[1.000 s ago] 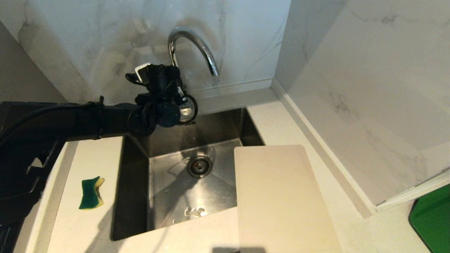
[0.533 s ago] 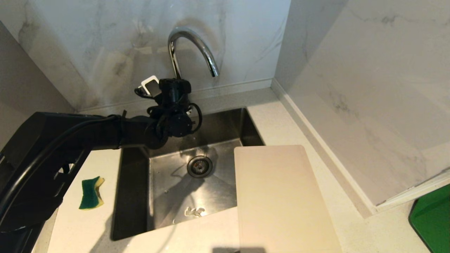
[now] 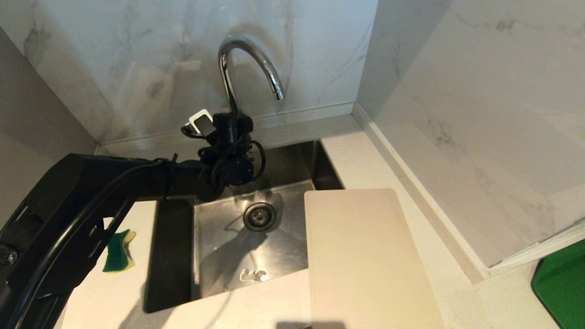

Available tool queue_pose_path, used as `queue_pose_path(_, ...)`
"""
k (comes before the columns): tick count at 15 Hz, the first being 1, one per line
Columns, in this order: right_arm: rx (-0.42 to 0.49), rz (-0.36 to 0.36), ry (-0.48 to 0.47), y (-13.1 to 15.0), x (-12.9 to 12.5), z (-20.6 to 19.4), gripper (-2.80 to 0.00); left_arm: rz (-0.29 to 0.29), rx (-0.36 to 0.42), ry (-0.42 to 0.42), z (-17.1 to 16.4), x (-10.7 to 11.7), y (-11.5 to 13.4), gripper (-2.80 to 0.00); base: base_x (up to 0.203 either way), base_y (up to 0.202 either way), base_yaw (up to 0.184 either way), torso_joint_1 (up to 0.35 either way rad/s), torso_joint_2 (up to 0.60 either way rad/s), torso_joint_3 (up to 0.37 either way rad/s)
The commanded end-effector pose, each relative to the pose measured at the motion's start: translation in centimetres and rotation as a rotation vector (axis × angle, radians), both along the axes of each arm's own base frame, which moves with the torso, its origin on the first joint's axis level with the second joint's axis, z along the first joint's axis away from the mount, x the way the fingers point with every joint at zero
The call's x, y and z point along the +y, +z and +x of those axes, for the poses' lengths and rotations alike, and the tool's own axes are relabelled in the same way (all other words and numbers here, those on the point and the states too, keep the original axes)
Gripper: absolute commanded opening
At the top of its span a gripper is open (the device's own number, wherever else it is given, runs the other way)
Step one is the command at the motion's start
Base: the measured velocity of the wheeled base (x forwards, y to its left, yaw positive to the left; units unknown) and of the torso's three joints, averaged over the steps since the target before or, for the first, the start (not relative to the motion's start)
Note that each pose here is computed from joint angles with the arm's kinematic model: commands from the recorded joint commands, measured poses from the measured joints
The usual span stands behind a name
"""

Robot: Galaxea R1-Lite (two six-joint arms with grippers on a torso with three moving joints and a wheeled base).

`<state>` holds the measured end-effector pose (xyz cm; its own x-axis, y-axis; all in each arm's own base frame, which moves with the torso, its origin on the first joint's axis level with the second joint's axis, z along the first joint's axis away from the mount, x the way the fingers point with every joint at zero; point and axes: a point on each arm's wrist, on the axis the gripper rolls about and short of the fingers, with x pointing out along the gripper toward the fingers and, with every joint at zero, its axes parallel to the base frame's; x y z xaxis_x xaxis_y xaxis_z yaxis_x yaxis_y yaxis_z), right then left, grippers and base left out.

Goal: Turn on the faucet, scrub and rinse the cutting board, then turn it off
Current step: Turn on the tap

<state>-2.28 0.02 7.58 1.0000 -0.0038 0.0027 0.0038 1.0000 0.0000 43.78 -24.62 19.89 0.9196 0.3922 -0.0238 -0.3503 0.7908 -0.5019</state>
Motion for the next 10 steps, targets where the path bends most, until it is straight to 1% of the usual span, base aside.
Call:
queue_pose_path(1, 0.000, 0.000, 0.001, 0.0, 0.0, 0.0, -2.80, -0.003, -0.003, 0.015, 0.5, 0.2, -0.7, 0.00, 0.000, 0.000, 0.000, 0.000, 0.00, 0.000)
queue_pose_path(5, 0.000, 0.000, 0.001, 0.0, 0.0, 0.0, -2.80, 0.000, -0.007, 0.040, 1.4, 0.9, -1.4, 0.00, 0.000, 0.000, 0.000, 0.000, 0.00, 0.000)
queue_pose_path(10, 0.000, 0.000, 0.001, 0.0, 0.0, 0.0, -2.80, 0.021, -0.023, 0.065, 2.2, 2.0, -1.7, 0.00, 0.000, 0.000, 0.000, 0.000, 0.00, 0.000)
